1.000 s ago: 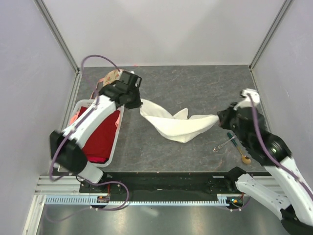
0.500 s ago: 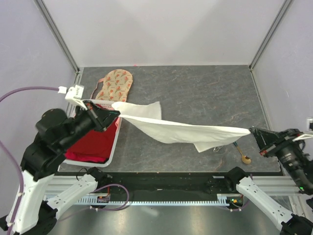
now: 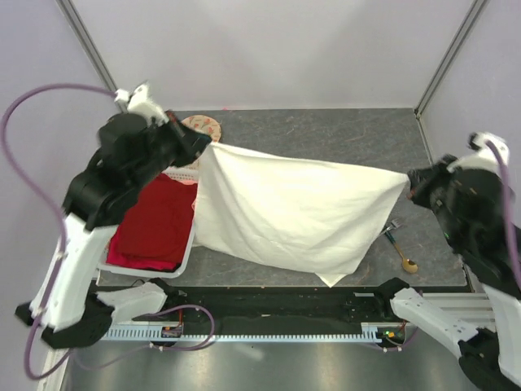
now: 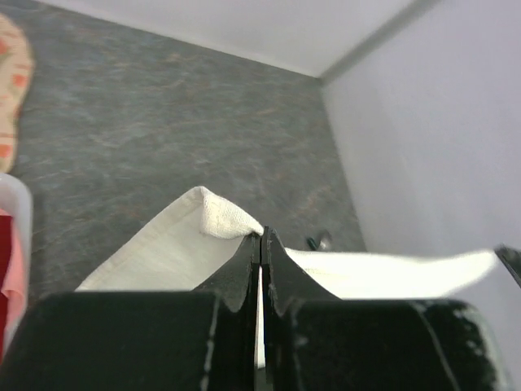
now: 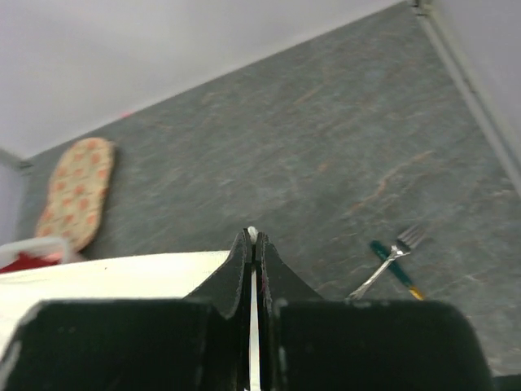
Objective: Fold the napkin into a case and place the utensils inside
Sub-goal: Flatten out the crumpled napkin at the center of the board.
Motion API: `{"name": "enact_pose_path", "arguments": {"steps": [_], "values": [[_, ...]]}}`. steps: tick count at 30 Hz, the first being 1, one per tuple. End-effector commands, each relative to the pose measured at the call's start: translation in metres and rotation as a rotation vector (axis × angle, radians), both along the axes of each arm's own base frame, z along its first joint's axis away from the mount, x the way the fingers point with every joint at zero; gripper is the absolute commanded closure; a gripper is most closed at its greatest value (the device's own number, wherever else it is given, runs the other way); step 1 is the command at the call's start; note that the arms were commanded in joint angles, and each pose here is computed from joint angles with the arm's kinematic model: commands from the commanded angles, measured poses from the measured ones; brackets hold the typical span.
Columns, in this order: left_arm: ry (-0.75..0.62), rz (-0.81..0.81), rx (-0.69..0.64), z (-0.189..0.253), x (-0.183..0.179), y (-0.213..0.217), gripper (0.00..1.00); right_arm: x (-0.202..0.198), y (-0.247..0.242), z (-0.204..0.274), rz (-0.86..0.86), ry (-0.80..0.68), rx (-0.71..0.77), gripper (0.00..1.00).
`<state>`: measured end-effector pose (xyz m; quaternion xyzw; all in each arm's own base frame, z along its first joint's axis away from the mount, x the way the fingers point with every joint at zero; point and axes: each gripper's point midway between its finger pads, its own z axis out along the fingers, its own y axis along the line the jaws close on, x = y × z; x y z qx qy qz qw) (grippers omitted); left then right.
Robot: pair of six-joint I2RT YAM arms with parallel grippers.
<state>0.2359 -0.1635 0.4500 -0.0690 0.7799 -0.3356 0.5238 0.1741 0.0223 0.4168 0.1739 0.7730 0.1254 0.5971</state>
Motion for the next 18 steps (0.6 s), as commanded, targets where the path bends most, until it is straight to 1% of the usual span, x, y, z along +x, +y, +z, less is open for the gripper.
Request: {"name": "enact_pose_path", "arguments": {"steps": [1,2,3,5,6,7,9,10,11,12,13,14,15,16,17,18], "values": [[0.158,0.228,0.138,-0.043,0.073,0.002,0.98,0.063,-0.012,-0.024,-0.204,0.117,-0.234,1.00],[0.179,0.216,0.175,-0.053,0.083,-0.005,0.98,0.073,-0.011,-0.027,-0.212,0.132,-0.273,1.00],[0.243,0.209,0.246,-0.083,0.104,-0.015,0.98,0.087,-0.008,-0.027,-0.230,0.121,-0.284,1.00],[0.293,0.244,0.291,-0.106,0.126,-0.012,0.98,0.116,0.001,-0.044,-0.210,0.157,-0.305,1.00],[0.344,0.258,0.326,-0.130,0.142,-0.015,0.98,0.131,0.008,-0.057,-0.181,0.174,-0.284,1.00],[0.361,0.281,0.335,-0.141,0.157,-0.011,0.98,0.151,-0.001,-0.078,-0.204,0.233,-0.277,1.00],[0.359,0.278,0.384,-0.157,0.178,-0.012,0.98,0.176,-0.010,-0.107,-0.209,0.291,-0.241,1.00],[0.378,0.271,0.407,-0.177,0.195,-0.016,0.98,0.190,-0.007,-0.126,-0.190,0.329,-0.249,1.00],[0.342,0.260,0.385,-0.177,0.211,-0.021,0.98,0.200,-0.007,-0.135,-0.182,0.344,-0.253,1.00],[0.331,0.240,0.396,-0.185,0.222,-0.025,0.98,0.212,-0.007,-0.138,-0.191,0.334,-0.256,1.00],[0.349,0.225,0.387,-0.200,0.234,-0.028,0.98,0.227,-0.006,-0.160,-0.191,0.387,-0.283,1.00],[0.323,0.220,0.357,-0.202,0.249,-0.034,0.98,0.242,-0.003,-0.160,-0.190,0.371,-0.283,1.00],[0.322,0.211,0.342,-0.208,0.257,-0.036,0.98,0.258,-0.005,-0.187,-0.193,0.430,-0.298,1.00],[0.341,0.207,0.342,-0.226,0.271,-0.038,0.98,0.270,-0.001,-0.198,-0.170,0.447,-0.294,1.00],[0.308,0.212,0.331,-0.225,0.284,-0.039,0.98,0.288,-0.001,-0.192,-0.170,0.431,-0.283,1.00],[0.298,0.209,0.333,-0.229,0.293,-0.040,0.98,0.305,-0.002,-0.225,-0.167,0.504,-0.301,1.00]]}}
